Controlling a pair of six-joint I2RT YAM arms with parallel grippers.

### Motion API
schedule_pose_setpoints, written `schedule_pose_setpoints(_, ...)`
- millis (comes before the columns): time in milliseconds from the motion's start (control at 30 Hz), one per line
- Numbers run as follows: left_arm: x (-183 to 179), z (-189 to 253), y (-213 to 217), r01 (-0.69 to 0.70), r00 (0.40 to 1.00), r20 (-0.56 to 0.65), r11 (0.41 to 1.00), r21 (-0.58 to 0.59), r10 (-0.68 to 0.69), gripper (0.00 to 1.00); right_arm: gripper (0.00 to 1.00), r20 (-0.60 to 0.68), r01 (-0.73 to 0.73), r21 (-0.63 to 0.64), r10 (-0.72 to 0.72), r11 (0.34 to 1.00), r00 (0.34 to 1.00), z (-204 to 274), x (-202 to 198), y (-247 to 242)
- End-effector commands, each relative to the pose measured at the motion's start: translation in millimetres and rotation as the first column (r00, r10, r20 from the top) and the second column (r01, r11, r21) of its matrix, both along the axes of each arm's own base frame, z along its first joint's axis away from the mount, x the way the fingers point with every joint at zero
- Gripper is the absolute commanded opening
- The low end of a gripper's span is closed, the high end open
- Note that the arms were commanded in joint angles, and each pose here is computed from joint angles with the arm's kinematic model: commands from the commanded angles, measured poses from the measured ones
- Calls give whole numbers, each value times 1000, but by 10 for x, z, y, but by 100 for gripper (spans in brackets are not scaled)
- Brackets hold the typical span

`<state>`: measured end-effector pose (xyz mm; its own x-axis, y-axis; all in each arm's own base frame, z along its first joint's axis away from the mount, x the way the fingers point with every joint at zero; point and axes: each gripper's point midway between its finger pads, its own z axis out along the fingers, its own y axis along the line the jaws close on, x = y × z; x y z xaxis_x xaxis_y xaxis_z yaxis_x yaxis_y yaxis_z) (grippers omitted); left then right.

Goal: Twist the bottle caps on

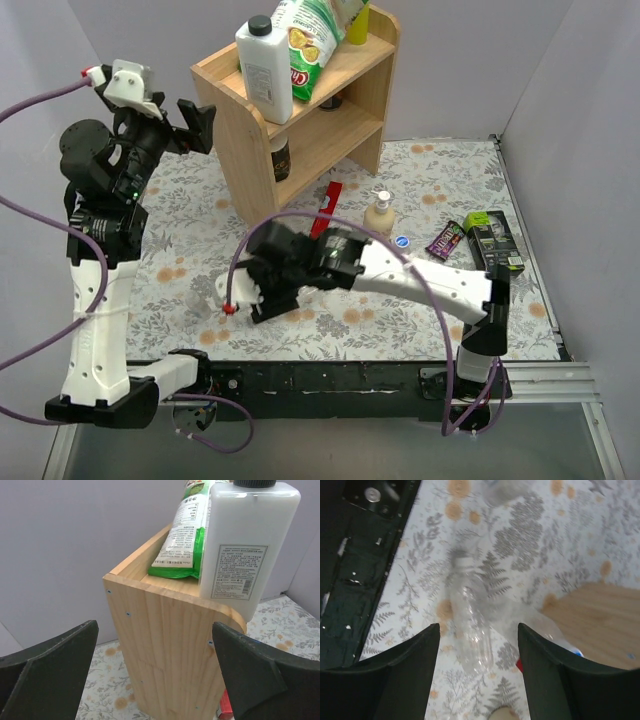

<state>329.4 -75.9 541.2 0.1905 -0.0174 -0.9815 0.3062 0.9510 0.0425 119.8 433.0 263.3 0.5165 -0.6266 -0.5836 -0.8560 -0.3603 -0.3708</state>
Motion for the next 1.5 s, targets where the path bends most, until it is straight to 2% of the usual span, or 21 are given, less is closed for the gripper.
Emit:
schedule_pose_setpoints(0, -374, 173, 51, 47, 997, 71, 998, -48, -43, 98, 70, 66, -51, 57, 48, 997, 997, -34, -206, 319)
schedule_pose_setpoints(133, -609, 113, 92, 49, 996, 81, 997, -55, -44, 98, 71, 55, -97, -64, 101, 993, 993, -627, -304, 612)
schedule_pose_setpoints(233, -733, 77, 148, 23, 995, 96, 999, -41, -19, 98, 73, 53, -88, -108, 94, 990, 994, -904, -306, 768)
schedule_pose_setpoints(733, -984, -143, 192, 24, 997, 76, 997, -70, -19, 98, 76, 159, 5, -250, 36, 968, 987, -1783, 36, 914)
schedule_pose_setpoints(1133, -1089, -232, 158, 43, 998, 57, 996, -78, -38, 98, 72, 246, 68, -319, 13, 945, 969, -2116, 300, 859)
schedule_pose_setpoints(1233, -1067, -239, 163, 44, 998, 56, 996, -82, -40, 98, 63, 222, 55, -333, 21, 941, 975, -2114, 297, 809)
schedule_pose_setpoints(1267, -1078, -225, 146, 55, 997, 60, 994, -90, -50, 98, 56, 206, 44, -332, 27, 942, 978, -2107, 259, 808)
schedule_pose_setpoints(1433, -1014, -264, 114, 81, 996, 47, 992, -101, -77, 98, 38, 144, 9, -343, 43, 939, 989, -1981, 133, 680)
schedule_pose_setpoints(1467, -1003, -274, 105, 87, 996, 44, 991, -101, -83, 98, 32, 121, -6, -346, 51, 938, 991, -1957, 87, 655)
